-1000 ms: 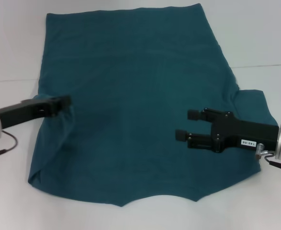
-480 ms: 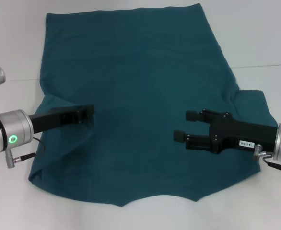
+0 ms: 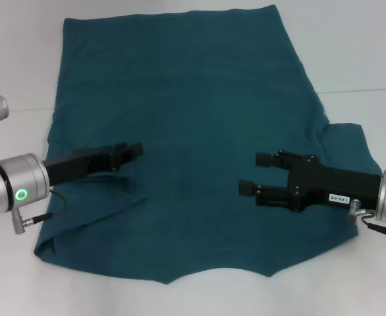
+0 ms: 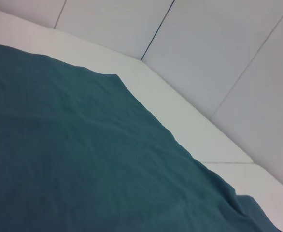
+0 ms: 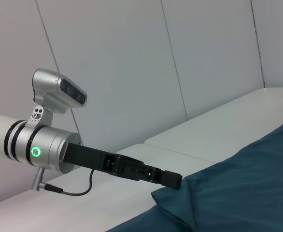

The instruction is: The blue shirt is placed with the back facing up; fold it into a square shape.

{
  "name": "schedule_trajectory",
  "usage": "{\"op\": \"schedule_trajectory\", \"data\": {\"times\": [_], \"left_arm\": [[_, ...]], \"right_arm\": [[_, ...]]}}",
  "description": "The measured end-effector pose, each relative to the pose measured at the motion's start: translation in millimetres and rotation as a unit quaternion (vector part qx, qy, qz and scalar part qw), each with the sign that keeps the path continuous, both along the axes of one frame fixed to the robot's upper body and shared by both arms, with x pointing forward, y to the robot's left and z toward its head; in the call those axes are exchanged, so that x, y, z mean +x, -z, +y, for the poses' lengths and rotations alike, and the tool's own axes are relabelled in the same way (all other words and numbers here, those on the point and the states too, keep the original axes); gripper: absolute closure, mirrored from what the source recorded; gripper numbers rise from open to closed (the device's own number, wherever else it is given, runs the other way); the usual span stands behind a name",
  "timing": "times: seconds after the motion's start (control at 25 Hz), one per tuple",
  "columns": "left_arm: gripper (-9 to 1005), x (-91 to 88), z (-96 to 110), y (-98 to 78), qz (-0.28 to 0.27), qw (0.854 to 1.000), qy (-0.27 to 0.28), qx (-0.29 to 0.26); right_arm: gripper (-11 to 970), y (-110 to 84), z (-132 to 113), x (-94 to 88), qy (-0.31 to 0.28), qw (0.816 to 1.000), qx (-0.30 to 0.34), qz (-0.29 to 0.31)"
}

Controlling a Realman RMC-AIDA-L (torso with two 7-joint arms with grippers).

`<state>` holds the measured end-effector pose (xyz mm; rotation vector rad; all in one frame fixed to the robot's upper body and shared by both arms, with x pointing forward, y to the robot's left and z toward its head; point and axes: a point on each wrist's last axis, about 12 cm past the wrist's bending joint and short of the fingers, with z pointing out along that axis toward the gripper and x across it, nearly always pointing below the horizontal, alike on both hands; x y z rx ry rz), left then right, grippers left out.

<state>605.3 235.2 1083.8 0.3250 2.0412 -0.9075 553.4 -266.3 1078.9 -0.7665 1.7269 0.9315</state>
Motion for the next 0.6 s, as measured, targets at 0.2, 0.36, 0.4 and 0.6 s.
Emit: {"op": "schedule_trajectory", "data": {"times": [0.2, 0.36, 0.4, 0.6], "left_arm": [[627, 1.3, 15, 0.7, -0.007, 0.999, -0.037, 0.011], [405, 2.1, 43, 3.9, -0.013, 0.993, -0.107, 0.040], [365, 2.0, 50, 4.8, -0.012, 0.991, -0.127, 0.043], [130, -0.7, 79, 9.2, -0.001, 0.980, -0.195, 0.046]], "right_arm": [[153, 0.1, -1, 0.4, 0.004, 1.000, 0.000, 0.001], [156, 0.1, -2, 1.0, 0.010, 1.000, 0.002, 0.001], [156, 0.1, -2, 1.0, 0.010, 1.000, 0.002, 0.001], [159, -0.7, -2, 0.7, 0.009, 1.000, 0.006, 0.002]]}}
